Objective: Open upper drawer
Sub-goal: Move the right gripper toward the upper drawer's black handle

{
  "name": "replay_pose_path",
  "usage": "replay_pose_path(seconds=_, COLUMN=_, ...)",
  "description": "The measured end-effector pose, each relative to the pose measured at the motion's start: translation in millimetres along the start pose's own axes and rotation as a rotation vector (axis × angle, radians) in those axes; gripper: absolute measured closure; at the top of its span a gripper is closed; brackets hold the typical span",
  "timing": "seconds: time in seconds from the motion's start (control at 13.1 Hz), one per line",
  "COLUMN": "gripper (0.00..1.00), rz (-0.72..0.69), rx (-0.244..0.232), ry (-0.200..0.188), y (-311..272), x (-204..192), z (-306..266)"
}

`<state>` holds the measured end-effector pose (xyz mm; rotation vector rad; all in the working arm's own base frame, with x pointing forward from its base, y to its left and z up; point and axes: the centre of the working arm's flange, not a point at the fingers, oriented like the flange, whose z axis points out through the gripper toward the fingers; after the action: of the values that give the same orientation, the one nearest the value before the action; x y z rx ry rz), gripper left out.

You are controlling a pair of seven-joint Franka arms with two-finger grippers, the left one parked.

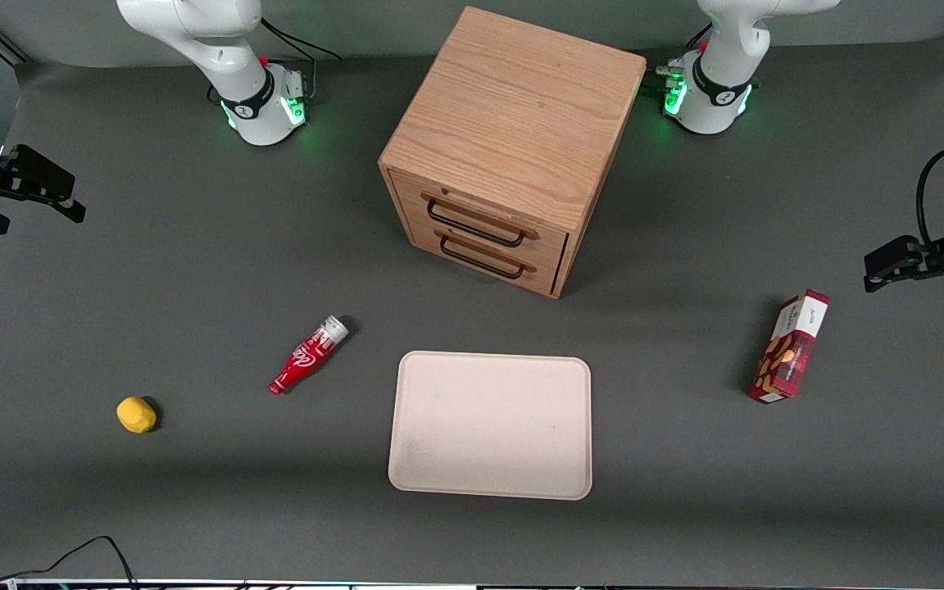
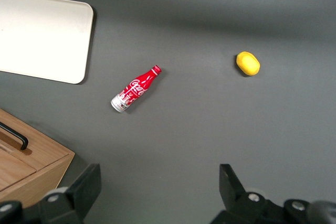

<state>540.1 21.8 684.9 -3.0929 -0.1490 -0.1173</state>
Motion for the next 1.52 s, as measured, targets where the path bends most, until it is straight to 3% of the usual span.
replay_pose_path(seconds=0.38, gripper=0.0, rz=-0.041, rx=0.005, ry=-0.001, y=-11.5, x=1.0, z=0.4)
replay_pose_path(seconds=0.76, gripper=0.0, rz=-0.265, rx=0.031, ry=-0.078, y=-107.5, x=-7.4, z=15.2)
replay_pose_path(seconds=0.91, gripper=0.0, rz=-0.346, rx=0.088, ry=-0.107, y=-152.3, x=-4.4, z=35.0)
replay_pose_path(seconds=1.52, gripper=0.0, rz=-0.553, rx=0.266, ry=-0.081, y=-280.8, x=29.0, z=133.9)
